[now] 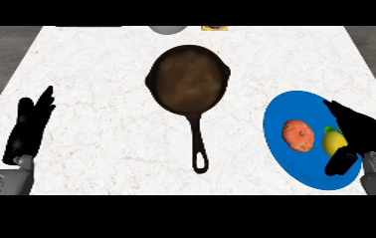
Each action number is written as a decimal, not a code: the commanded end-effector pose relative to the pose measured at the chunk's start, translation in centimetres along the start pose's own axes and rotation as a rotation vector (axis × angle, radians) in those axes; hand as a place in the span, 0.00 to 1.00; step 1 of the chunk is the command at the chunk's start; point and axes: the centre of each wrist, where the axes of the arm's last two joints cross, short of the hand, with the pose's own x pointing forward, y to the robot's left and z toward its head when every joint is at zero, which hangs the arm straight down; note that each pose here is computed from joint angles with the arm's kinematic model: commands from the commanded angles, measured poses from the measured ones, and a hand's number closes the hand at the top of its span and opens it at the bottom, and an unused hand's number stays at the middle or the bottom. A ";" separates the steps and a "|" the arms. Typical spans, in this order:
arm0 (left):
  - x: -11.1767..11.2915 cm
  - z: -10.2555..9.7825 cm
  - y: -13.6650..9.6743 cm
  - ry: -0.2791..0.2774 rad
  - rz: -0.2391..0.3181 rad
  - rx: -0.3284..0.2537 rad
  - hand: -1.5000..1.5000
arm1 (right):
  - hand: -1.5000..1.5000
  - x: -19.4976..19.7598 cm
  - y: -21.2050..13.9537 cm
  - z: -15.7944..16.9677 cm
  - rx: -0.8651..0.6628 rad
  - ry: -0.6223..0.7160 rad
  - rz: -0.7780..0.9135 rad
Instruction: Pick the lemon from the plate and place it in the pan
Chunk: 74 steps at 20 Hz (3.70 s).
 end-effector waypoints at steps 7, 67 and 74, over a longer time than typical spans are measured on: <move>0.8 0.8 -1.0 0.011 0.014 0.008 0.50 | 0.00 -2.3 3.0 -1.5 0.033 0.033 0.015; 1.9 -0.4 -1.1 -0.022 0.004 -0.034 0.50 | 1.00 25.8 -7.0 -7.1 -0.182 -1.193 -0.346; 3.1 -1.3 -0.1 -0.057 -0.026 -0.048 0.50 | 1.00 26.6 -3.5 -7.6 -0.133 -1.131 -0.339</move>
